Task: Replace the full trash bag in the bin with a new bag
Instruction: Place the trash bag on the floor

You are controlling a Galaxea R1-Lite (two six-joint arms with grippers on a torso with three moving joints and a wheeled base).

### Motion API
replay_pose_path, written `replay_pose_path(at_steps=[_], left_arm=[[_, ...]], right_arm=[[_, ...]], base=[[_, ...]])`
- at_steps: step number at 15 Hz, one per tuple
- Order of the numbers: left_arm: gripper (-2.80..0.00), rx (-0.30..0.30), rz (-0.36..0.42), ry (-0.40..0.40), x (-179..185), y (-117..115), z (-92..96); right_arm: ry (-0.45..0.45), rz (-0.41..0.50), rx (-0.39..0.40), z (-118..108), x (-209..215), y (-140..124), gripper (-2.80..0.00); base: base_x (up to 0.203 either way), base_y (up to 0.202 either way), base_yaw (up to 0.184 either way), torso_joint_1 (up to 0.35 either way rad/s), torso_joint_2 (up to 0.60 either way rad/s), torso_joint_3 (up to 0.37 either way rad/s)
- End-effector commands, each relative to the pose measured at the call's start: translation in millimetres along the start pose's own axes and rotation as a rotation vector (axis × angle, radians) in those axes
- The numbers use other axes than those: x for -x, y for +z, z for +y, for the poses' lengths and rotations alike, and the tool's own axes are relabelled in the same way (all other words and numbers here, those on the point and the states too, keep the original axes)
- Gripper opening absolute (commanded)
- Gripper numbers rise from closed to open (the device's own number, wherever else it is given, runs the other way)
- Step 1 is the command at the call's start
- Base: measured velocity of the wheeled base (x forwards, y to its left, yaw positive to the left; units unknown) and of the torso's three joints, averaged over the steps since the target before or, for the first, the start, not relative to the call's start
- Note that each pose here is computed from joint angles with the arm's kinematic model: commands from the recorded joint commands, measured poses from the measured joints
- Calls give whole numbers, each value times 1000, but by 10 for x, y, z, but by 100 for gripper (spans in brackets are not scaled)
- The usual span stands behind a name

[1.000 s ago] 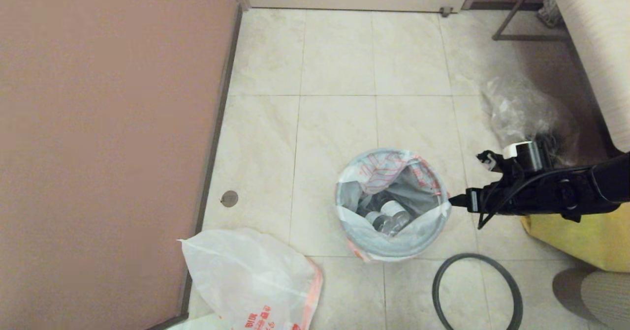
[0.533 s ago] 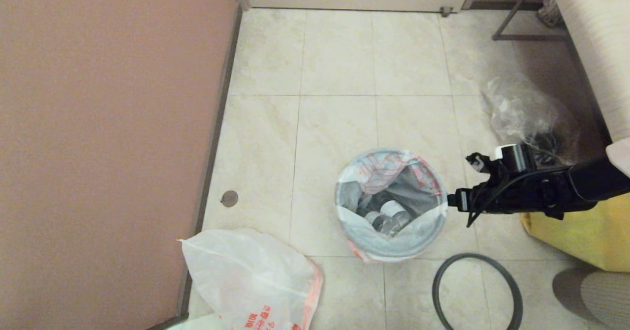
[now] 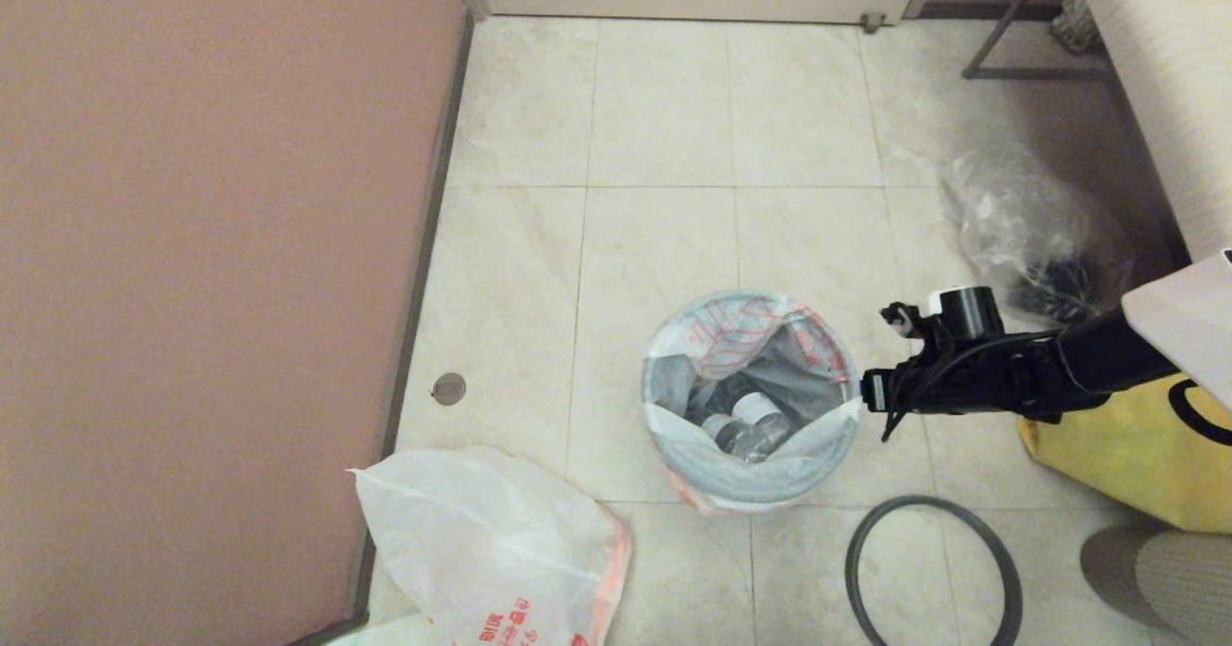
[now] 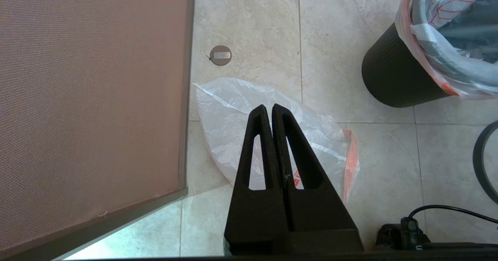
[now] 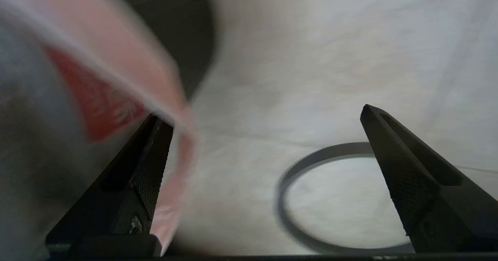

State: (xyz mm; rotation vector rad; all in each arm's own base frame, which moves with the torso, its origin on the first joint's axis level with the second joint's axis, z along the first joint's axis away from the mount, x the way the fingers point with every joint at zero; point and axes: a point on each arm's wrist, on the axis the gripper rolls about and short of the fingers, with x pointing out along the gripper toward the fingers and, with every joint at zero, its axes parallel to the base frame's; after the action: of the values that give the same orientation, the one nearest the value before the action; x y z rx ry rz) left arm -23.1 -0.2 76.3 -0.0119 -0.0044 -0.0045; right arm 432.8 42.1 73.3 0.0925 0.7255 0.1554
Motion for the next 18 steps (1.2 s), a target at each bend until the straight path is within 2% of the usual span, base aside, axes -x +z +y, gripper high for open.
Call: replay_pose_path(at_steps=[1, 4, 7, 9, 13, 14, 18], left_arm=[[-280, 0, 1, 0, -1, 0, 0], [-280, 0, 1, 0, -1, 0, 0], [-280, 0, 1, 0, -1, 0, 0], [-280, 0, 1, 0, -1, 0, 0], [-280, 0, 1, 0, -1, 0, 0], [-280, 0, 1, 0, -1, 0, 0], [-280, 0, 1, 0, -1, 0, 0]], right_arm=[[-83, -7, 16, 22, -147, 1, 0], [-204, -23, 33, 57, -199, 13, 0], [-376, -53, 19, 67, -180, 29, 0], [-400, -95, -69, 81, -52, 106, 0], [-396, -94, -110, 139, 96, 61, 0], [-384, -98, -126, 194, 120, 58, -280], [-355, -102, -128, 351, 123, 38, -280]], base=[[0, 0, 0, 0, 0, 0], [0, 0, 0, 0, 0, 0], [0, 0, 0, 0, 0, 0], [0, 0, 0, 0, 0, 0], [0, 0, 0, 0, 0, 0], [0, 0, 0, 0, 0, 0], [0, 0, 0, 0, 0, 0]])
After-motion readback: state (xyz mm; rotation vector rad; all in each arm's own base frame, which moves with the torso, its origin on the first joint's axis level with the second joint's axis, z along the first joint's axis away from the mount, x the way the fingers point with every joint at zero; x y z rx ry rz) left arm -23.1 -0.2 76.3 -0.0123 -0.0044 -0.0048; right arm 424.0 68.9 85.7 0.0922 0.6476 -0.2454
